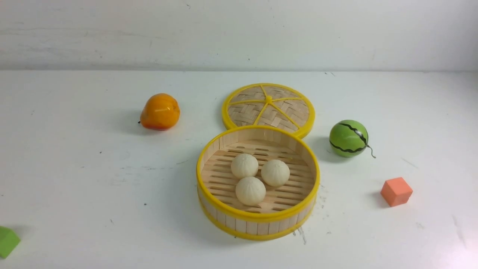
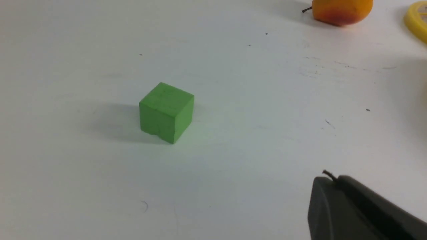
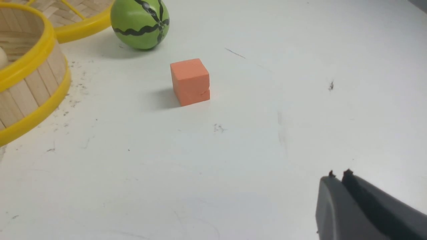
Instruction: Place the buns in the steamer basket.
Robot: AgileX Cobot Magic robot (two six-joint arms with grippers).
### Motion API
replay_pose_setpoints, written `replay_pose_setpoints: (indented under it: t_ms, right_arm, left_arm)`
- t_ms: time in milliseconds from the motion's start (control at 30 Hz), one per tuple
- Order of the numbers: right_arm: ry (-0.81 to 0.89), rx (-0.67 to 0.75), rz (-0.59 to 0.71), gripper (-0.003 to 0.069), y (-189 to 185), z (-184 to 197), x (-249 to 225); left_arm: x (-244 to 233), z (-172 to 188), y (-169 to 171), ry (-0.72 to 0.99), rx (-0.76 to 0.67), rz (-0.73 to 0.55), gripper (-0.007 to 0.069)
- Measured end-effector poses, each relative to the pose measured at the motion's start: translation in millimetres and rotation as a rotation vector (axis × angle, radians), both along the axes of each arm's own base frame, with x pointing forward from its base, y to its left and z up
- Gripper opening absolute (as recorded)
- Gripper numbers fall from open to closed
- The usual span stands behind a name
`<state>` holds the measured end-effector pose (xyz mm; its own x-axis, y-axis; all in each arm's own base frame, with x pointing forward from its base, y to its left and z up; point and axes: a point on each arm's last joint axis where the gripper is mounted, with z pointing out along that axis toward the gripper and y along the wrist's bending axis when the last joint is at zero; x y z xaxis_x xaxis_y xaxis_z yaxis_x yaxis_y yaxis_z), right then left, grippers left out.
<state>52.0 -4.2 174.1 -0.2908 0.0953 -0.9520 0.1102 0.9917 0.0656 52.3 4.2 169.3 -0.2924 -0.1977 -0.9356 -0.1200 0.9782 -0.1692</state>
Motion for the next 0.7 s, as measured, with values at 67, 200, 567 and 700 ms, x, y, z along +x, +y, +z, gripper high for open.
replay_pose_setpoints:
  t_ms: [67, 200, 567, 700]
  right_arm:
    - [0.000, 0.000, 0.000, 0.0034, 0.0, 0.0, 0.0]
    - [0.000, 0.000, 0.000, 0.0039, 0.0, 0.0, 0.0]
    - [0.000, 0.003, -0.001, 0.0056, 0.0, 0.0, 0.0]
    - [0.000, 0.003, -0.001, 0.0062, 0.0, 0.0, 0.0]
  left_arm:
    - [0.0, 0.0, 0.0, 0.000, 0.001, 0.000, -0.0014]
    - [0.0, 0.1, 0.0, -0.001, 0.001, -0.001, -0.0014]
    - [0.1, 0.2, 0.0, -0.002, 0.001, -0.001, -0.0014]
    - [0.1, 0.2, 0.0, -0.002, 0.001, -0.001, -0.0014]
